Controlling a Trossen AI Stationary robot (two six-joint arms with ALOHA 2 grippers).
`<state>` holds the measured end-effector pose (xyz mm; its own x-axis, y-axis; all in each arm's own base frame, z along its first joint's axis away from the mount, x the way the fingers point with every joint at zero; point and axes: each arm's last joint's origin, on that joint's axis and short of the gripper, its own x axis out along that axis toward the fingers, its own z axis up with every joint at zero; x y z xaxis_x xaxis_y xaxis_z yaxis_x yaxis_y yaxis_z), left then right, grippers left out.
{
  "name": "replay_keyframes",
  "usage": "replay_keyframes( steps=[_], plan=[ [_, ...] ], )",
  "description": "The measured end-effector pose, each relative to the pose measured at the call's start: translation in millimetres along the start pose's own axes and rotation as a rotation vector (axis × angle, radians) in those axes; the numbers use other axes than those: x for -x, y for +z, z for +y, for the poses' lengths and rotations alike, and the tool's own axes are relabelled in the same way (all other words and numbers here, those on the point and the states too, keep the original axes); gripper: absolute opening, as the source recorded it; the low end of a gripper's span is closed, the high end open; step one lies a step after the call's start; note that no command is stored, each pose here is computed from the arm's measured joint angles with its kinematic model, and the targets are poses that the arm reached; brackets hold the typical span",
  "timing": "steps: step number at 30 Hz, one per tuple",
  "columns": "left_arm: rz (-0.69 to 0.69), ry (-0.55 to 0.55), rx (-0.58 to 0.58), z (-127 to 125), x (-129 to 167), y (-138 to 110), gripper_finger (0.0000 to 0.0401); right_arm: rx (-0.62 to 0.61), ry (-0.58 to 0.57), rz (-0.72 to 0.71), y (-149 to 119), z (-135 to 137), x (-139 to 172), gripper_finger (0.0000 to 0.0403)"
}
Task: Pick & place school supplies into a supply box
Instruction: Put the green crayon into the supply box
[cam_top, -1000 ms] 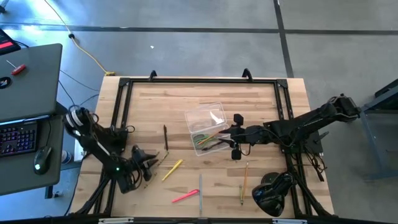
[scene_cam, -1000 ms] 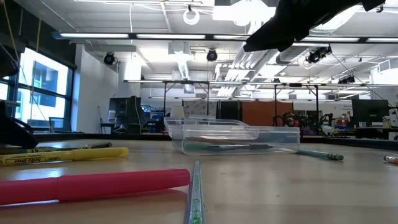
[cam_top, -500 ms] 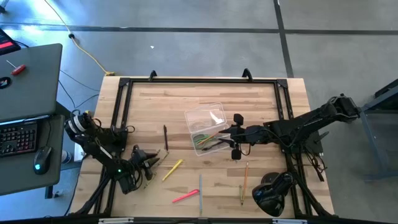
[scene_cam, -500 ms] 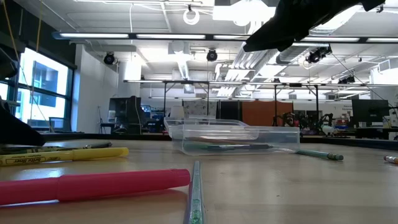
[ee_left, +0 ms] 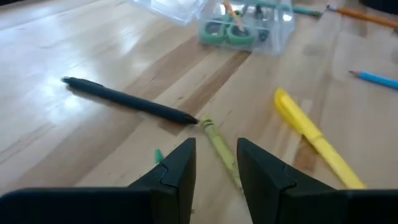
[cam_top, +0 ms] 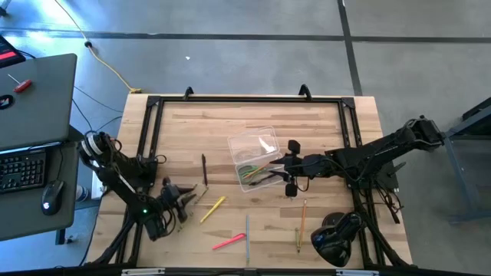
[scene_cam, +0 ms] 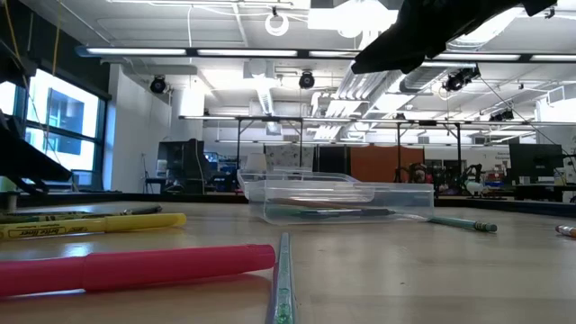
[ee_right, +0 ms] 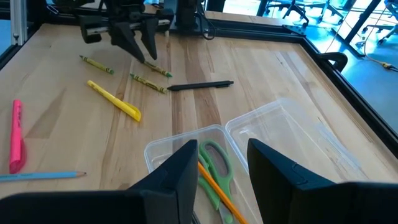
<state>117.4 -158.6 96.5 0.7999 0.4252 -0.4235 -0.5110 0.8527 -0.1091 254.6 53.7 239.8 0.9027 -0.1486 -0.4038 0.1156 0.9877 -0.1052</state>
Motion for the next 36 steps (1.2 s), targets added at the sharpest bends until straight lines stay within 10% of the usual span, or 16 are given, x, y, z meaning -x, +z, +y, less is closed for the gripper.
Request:
replay_keyframes(
  steps=[36],
  plan=[
    [0.043, 0.057, 0.083, 27, -15, -32, 0.0150, 0.000, 0.000, 0.001, 0, 0, 0, 0.0119]
  ],
)
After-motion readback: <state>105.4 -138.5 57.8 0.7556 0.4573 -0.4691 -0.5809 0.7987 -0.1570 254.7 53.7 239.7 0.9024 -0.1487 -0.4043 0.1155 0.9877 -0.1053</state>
